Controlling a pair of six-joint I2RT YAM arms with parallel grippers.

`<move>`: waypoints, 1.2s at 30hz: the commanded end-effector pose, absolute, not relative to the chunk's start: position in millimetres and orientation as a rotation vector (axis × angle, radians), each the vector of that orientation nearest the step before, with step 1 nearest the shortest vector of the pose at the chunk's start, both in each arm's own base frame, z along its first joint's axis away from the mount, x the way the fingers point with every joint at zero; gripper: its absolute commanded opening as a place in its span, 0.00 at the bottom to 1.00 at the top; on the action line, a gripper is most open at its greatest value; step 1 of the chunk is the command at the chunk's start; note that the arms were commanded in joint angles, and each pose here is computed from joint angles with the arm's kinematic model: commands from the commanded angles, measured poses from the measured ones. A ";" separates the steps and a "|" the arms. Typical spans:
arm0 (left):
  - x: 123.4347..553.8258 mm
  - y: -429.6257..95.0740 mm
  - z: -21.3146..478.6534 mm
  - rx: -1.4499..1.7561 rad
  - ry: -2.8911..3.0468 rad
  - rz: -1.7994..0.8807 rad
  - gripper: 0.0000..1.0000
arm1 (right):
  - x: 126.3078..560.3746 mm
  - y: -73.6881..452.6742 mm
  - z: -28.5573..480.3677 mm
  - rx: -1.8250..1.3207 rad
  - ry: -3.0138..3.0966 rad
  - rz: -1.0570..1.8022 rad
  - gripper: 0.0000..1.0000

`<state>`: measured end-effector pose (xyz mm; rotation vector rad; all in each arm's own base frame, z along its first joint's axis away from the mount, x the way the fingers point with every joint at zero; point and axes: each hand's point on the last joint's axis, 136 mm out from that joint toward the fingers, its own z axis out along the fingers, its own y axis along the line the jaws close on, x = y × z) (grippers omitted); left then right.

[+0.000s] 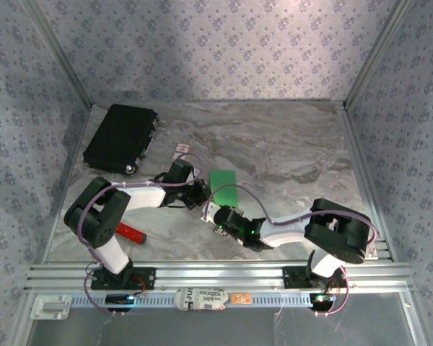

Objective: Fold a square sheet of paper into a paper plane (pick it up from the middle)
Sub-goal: Third fold the triangle at the center of the table.

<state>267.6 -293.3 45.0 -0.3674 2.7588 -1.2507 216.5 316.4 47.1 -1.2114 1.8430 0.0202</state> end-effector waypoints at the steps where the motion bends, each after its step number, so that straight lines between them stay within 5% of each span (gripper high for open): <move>1: 267.2 -294.7 53.2 -0.365 2.740 -1.283 0.00 | 219.3 318.2 54.2 -1.172 1.836 0.020 0.14; 12: 267.7 -288.6 48.7 -0.400 2.737 -1.253 0.01 | 219.1 314.8 54.2 -1.151 1.864 0.032 0.05; 18: 272.0 -270.8 54.2 -0.449 2.715 -1.163 0.40 | 214.2 312.3 50.9 -1.123 1.946 0.149 0.04; 22: 275.6 -253.9 60.8 -0.468 2.701 -1.082 0.53 | 199.7 319.7 44.8 -1.191 2.007 0.326 0.03; 27: 283.9 -249.1 74.9 -0.455 2.657 -1.112 0.53 | 197.1 319.8 42.3 -1.157 2.089 0.464 0.02; 36: 298.5 -270.4 98.7 -0.321 2.625 -1.205 0.27 | 191.8 322.5 52.3 -1.080 2.232 0.740 0.01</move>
